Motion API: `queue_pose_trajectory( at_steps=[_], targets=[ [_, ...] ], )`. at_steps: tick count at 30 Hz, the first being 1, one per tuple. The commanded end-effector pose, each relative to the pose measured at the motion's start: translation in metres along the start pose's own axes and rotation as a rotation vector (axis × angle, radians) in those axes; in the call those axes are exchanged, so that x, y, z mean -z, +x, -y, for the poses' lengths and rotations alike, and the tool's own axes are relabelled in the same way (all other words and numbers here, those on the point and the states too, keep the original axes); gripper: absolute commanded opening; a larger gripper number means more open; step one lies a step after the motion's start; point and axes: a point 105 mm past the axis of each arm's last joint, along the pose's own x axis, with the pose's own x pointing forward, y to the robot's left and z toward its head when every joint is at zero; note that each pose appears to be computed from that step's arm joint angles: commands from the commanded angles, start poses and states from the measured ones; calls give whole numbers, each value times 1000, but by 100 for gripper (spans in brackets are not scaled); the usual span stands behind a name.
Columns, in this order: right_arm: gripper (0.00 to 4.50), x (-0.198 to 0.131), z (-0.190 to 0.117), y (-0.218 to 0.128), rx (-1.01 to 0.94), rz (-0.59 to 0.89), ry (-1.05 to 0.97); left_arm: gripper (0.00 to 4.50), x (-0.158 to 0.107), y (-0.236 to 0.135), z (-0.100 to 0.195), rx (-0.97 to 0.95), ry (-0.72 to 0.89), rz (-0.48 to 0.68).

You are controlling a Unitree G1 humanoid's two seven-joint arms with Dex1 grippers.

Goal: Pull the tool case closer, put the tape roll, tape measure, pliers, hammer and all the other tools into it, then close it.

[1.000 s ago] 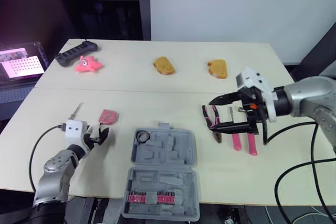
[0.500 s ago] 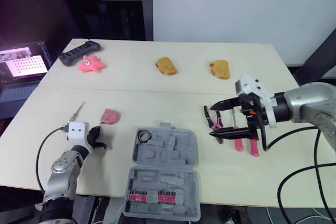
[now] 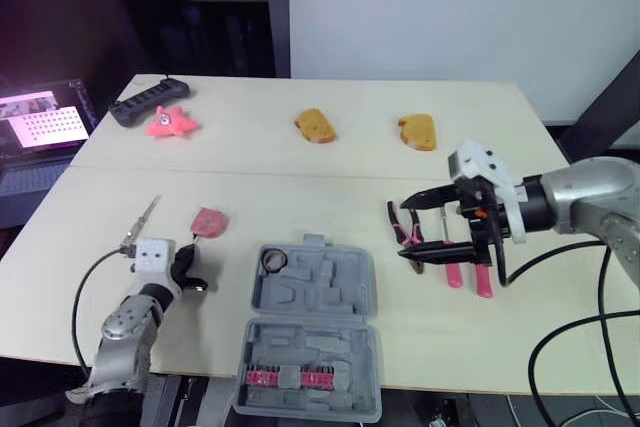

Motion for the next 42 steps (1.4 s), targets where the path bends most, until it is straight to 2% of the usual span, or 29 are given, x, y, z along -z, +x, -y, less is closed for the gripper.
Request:
queue_pose_trajectory(
  at_steps=[1, 2, 15, 26, 29, 32, 42],
  targets=[
    [450, -9, 0, -9, 8, -4, -39, 191, 11, -5, 5, -5, -8, -42],
    [450, -9, -1, -9, 5, -6, -39, 240, 11, -5, 5, -12, -11, -45],
    [450, -10, -1, -10, 8, -4, -46, 240, 0, 9, -4, -63, -74, -7],
    [450, -12, 1, -10, 22, 2, -52, 240, -6, 23, 1, -53, -97, 18],
    [450, -12, 1, -8, 22, 4, -52, 154, -7, 23, -2, -60, -105, 26],
    [450, -11, 1, -6, 16, 4, -52, 14, -8, 21, -4, -63, -104, 30],
    [450, -7, -2, 4, -26, 27, -38, 6, -7, 0, 6, 8, -86, 12]
  ],
)
